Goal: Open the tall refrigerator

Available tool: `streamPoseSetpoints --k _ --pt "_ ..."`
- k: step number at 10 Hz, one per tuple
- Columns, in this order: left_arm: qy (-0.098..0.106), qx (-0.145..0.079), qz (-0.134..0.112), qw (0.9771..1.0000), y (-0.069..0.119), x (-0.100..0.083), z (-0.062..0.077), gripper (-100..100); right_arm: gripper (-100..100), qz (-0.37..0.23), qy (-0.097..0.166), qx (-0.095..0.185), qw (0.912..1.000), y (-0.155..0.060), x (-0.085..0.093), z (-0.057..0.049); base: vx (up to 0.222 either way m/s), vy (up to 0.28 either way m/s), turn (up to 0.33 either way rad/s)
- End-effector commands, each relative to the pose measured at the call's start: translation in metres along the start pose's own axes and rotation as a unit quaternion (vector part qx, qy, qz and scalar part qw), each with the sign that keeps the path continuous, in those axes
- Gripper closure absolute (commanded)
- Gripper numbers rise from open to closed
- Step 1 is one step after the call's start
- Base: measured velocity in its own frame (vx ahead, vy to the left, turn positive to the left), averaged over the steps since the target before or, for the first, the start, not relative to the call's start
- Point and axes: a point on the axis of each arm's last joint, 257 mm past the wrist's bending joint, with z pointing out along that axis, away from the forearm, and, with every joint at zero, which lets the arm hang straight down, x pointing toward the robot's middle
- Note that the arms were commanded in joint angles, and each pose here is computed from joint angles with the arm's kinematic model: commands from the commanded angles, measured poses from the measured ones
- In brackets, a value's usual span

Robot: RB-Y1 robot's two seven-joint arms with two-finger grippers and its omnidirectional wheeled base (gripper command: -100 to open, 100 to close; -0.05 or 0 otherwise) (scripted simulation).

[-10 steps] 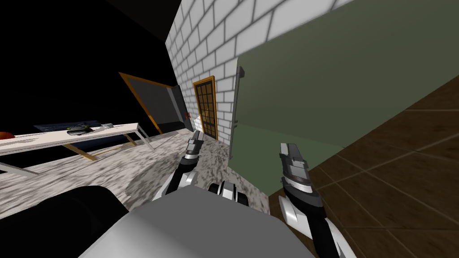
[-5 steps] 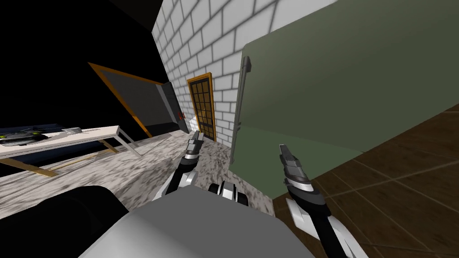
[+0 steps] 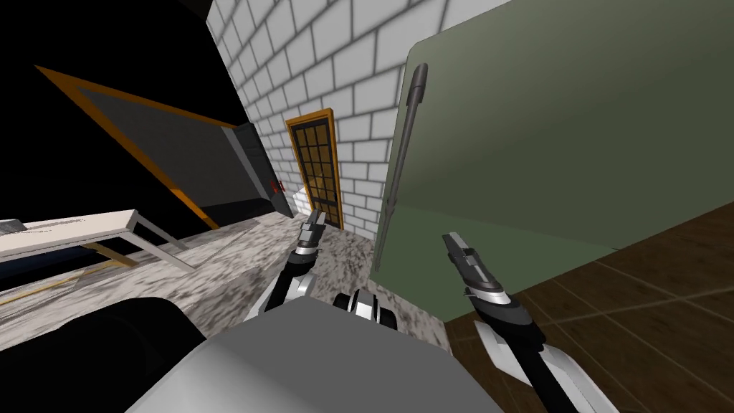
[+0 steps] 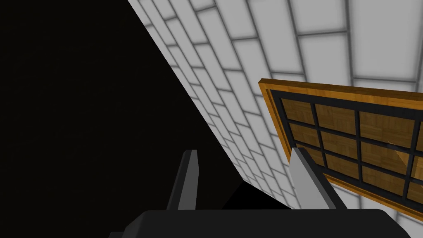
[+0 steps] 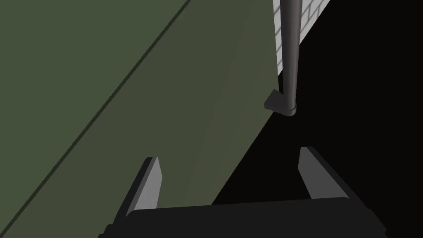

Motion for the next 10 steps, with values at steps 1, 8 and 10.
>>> streamPoseSetpoints --k 1,8,10 --pt "0.0 0.0 0.0 1.0 0.0 0.0 0.0 0 -100 -0.061 0.041 -0.005 0.9973 -0.017 0.004 -0.007 0.133 0.273 -0.185" --pt "0.0 0.0 0.0 1.0 0.0 0.0 0.0 0 -100 -0.208 0.139 -0.015 0.9682 -0.073 -0.003 -0.019 0.106 0.249 -0.168" --pt "0.0 0.0 0.0 1.0 0.0 0.0 0.0 0 -100 -0.255 0.169 -0.016 0.9518 -0.095 -0.011 -0.022 0.063 0.193 -0.14"
